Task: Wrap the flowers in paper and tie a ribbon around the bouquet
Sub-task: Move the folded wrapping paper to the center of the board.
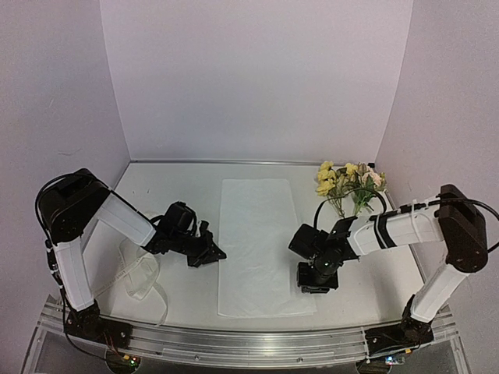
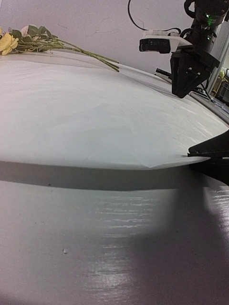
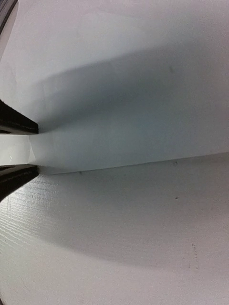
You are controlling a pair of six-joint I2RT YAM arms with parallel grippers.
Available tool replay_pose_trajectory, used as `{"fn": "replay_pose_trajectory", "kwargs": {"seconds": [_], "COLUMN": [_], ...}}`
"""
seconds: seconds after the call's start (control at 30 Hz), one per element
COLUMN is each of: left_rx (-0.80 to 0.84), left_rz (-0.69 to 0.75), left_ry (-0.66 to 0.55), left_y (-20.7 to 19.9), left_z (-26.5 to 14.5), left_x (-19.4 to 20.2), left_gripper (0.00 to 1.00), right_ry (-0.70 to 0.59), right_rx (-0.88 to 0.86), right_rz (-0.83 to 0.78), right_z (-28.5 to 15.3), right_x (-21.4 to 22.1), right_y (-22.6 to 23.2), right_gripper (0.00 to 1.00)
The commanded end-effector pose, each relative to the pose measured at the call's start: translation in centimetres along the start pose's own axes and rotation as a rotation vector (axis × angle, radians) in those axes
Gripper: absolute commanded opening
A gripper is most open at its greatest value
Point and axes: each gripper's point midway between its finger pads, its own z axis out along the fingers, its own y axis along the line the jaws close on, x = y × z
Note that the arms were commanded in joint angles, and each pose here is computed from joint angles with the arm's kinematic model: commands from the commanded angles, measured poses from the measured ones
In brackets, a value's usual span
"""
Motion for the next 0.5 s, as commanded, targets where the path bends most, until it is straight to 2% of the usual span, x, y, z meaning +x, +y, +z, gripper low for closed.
{"fn": "replay_pose_trajectory", "kwargs": {"seconds": [0.0, 0.13, 0.27, 0.33, 0.47], "left_rx": [-0.018, -0.016, -0.013, -0.015, -0.028], "left_rz": [-0.003, -0.004, -0.005, -0.006, 0.000], "left_ry": [0.006, 0.008, 0.010, 0.012, 0.015], "left_y": [0.5, 0.6, 0.6, 0.8, 1.2], "left_z": [0.6, 0.7, 0.9, 0.9, 0.9], "left_x": [0.0, 0.0, 0.0, 0.0, 0.2], "left_gripper": [0.00, 0.00, 0.00, 0.00, 0.00], "right_ry": [-0.019, -0.021, -0.011, -0.015, -0.056], "right_rx": [-0.011, -0.016, -0.015, 0.003, 0.055], "right_rz": [-0.009, -0.018, -0.025, -0.038, -0.064], "right_z": [-0.6, -1.1, -1.3, -1.7, -2.2], "right_x": [-0.7, -0.9, -1.0, -1.0, -1.1], "right_y": [1.1, 1.5, 1.8, 1.4, -0.7], "right_gripper": [0.16, 0.07, 0.04, 0.14, 0.52]}}
